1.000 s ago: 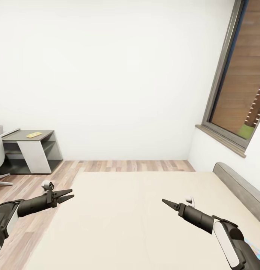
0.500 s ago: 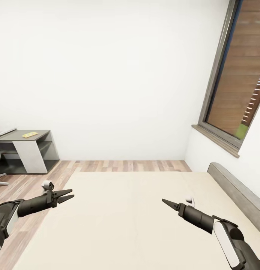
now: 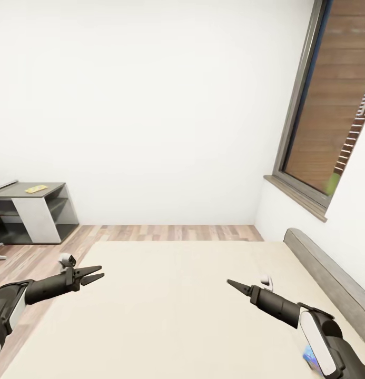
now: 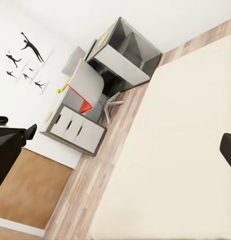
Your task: Put all the toys in the child's room - the three board games (two on the bed and one on the table), the two jigsaw puzzles on the table, and the tennis ball on the table - inside the toy box on the table in the child's room.
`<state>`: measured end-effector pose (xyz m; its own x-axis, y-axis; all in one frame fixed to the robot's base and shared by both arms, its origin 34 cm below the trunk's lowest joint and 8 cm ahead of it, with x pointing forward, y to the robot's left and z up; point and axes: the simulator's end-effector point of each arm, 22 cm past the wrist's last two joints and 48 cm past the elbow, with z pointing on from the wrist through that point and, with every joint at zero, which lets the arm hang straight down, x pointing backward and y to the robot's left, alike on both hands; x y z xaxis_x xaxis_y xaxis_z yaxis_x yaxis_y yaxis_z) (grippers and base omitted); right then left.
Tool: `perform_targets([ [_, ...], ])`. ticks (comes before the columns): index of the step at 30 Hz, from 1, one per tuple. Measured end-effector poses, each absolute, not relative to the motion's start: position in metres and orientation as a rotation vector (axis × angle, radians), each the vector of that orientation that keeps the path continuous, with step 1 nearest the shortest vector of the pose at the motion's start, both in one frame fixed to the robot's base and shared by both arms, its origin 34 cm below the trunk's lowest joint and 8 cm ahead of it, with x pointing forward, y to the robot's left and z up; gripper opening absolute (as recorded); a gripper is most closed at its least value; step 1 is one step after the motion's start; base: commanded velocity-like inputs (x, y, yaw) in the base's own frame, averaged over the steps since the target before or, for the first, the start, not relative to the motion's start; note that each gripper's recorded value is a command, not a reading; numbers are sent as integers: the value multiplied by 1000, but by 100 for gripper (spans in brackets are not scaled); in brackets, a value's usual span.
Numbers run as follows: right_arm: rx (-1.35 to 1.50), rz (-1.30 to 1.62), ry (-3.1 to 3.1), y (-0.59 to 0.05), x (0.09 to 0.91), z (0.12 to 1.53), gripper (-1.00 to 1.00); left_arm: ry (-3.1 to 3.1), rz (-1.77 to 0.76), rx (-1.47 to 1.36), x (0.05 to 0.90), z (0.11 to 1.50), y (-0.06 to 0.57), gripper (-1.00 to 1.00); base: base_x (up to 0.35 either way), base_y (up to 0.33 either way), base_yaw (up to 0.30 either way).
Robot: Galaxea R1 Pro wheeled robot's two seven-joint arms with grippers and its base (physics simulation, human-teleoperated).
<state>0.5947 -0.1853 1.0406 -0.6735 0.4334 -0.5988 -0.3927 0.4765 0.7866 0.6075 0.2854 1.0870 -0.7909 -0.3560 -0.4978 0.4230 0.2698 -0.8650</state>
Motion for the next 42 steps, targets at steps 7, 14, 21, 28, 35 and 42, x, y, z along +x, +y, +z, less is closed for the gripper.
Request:
perform_targets([
  [7,34,1291,1916,-185,595,1040,100,1912,-1586,60,607,1087,285,100,0,-216,0],
  [14,35,1292,1916,-185,595,1040,100,1912,-1586,60,607,1087,285,100,0,-216,0],
  [21,35,1292,1916,-185,595,1040,100,1912,-1586,60,608,1087,285,100,0,-216,0],
  [28,35,1292,1916,-185,595,1040,100,1912,-1586,60,608,1087,285,100,0,-216,0],
  [35,35,1291,1916,-185,595,1040,100,1912,-1586,60,608,1087,285,100,0,-216,0],
  [42,35,1291,1916,-185,595,1040,100,1912,-1585,59,608,1087,286,100,0,-216,0],
])
